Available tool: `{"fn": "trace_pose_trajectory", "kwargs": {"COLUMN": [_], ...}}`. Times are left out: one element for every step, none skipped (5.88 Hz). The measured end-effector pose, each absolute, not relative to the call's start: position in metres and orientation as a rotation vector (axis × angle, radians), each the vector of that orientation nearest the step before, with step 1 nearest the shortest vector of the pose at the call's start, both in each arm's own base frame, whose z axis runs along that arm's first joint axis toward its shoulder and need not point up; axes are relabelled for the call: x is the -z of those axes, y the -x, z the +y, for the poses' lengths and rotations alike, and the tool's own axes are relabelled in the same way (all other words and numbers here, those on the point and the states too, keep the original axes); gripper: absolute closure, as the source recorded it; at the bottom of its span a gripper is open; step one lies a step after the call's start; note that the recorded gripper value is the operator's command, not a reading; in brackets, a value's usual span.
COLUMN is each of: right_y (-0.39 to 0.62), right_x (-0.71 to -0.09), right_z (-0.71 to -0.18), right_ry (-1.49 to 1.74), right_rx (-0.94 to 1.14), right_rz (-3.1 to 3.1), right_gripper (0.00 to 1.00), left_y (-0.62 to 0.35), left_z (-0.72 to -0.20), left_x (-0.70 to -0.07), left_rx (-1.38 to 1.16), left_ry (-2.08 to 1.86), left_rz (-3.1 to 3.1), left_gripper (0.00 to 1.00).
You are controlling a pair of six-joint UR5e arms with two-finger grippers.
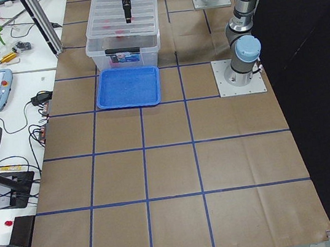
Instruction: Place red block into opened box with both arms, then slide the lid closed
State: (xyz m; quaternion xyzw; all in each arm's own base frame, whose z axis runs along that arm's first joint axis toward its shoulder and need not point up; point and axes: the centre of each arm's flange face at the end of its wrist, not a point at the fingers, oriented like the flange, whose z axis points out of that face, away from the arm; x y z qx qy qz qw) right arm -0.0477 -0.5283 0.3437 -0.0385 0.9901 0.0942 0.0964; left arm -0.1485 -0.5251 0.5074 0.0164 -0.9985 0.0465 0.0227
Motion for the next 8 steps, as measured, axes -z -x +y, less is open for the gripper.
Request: {"fn": "trace_pose_trajectory", "kwargs": {"right_y": [0.036, 0.017, -0.003, -0.016, -0.024, -0.029, -0.031, -0.029], "right_x": [-0.345, -0.347, -0.350, -0.352, -0.357, -0.368, -0.385, -0.404], "right_z": [-0.528, -0.528, -0.527, -0.527, -0.526, -0.524, -0.522, -0.522], "right_ry": [0.114, 0.118, 0.113, 0.111, 0.117, 0.130, 0.143, 0.154], "right_rx": [-0.265, -0.258, -0.258, -0.256, -0.246, -0.220, -0.180, -0.134], "right_rz": [2.912, 2.901, 2.902, 2.902, 2.905, 2.921, 2.952, 2.990], "right_gripper": [0.00, 0.00, 0.00, 0.00, 0.00, 0.00, 0.00, 0.00], "left_y": [0.148, 0.149, 0.150, 0.150, 0.148, 0.148, 0.147, 0.147], "left_z": [-0.525, -0.526, -0.526, -0.526, -0.525, -0.525, -0.525, -0.525], "left_x": [-0.507, -0.505, -0.504, -0.504, -0.505, -0.505, -0.505, -0.505], "left_rx": [-0.143, -0.137, -0.134, -0.134, -0.136, -0.137, -0.137, -0.137], "left_ry": [-0.052, -0.049, -0.045, -0.036, -0.024, -0.019, -0.018, -0.018], "left_rz": [-3.093, -3.094, -3.094, -3.094, -3.094, -3.095, -3.094, -3.094], "left_gripper": [0.01, 0.01, 0.01, 0.01, 0.01, 0.01, 0.01, 0.01]}}
